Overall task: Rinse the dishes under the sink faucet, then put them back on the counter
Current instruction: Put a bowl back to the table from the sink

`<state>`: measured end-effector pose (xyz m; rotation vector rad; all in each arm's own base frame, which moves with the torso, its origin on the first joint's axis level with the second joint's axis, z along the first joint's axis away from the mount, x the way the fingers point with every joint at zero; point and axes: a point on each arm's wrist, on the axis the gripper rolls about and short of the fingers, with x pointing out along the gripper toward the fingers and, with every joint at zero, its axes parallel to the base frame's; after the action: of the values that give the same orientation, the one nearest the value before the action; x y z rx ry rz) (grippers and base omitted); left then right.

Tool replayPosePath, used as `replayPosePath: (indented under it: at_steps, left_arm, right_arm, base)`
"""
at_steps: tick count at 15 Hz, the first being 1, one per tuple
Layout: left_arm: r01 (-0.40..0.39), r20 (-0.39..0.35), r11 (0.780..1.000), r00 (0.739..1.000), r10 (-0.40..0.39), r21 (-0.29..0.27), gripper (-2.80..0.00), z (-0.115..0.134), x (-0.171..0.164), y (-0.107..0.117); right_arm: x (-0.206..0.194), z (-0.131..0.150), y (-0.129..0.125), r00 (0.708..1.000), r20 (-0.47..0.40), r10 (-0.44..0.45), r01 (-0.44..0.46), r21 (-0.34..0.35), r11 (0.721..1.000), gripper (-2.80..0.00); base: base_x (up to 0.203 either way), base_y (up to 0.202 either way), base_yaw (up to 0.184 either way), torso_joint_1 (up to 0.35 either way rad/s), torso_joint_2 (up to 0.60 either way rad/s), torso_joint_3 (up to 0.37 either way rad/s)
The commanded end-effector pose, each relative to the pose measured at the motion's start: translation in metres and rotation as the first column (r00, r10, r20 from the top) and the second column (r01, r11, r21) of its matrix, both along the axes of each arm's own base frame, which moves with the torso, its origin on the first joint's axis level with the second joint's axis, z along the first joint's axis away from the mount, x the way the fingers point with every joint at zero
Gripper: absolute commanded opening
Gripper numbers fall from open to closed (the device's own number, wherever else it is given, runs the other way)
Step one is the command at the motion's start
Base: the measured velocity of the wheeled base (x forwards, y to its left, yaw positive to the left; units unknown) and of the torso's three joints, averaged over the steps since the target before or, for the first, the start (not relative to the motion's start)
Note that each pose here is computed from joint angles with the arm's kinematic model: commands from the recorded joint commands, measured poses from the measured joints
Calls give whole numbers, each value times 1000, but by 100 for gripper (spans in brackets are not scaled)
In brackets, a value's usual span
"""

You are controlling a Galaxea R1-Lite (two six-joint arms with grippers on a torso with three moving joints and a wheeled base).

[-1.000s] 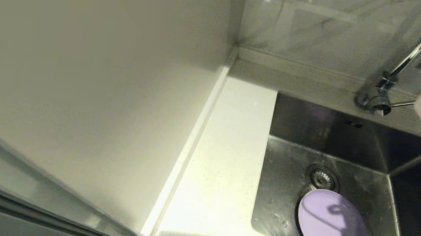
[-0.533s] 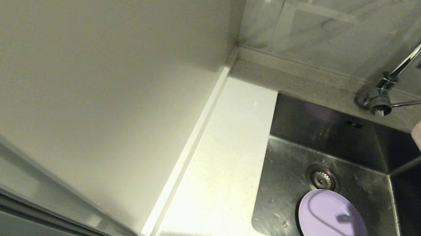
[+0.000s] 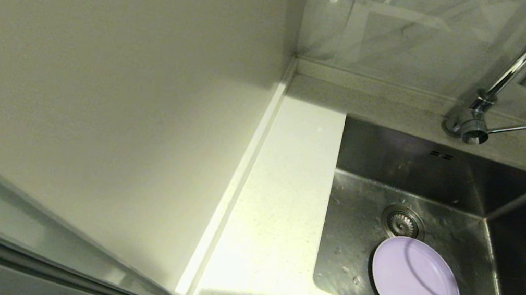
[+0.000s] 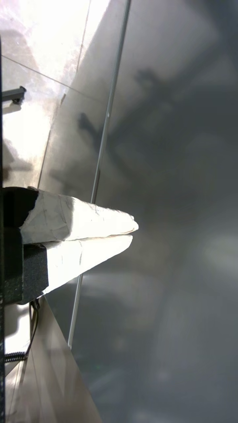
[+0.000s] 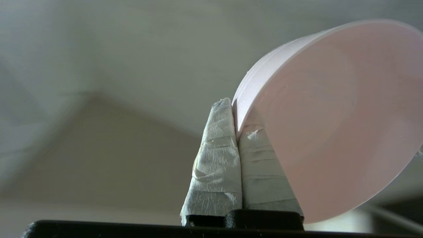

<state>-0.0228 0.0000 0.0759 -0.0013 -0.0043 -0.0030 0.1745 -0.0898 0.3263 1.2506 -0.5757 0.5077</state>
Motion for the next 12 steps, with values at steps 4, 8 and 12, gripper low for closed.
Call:
replayPosePath:
  at_steps: [4,8,12]
  left_arm:
    - [-1,-3,1000,1000,1,0,-280,-1,0,0]
    - [0,-3,1000,1000,0,0,-280,-1,0,0]
    - [0,-3,1000,1000,0,0,-280,-1,0,0]
  right_arm:
    - [-15,4,-2,995,71,67,-70,45,997,-280]
    - [-17,4,1,994,45,96,-95,-5,995,-280]
    - [-23,-19,-15,988,-151,-21,-41,-394,918,-280]
  base:
    - [0,0,0,0,0,0]
    - [0,0,0,0,0,0]
    - [0,0,0,0,0,0]
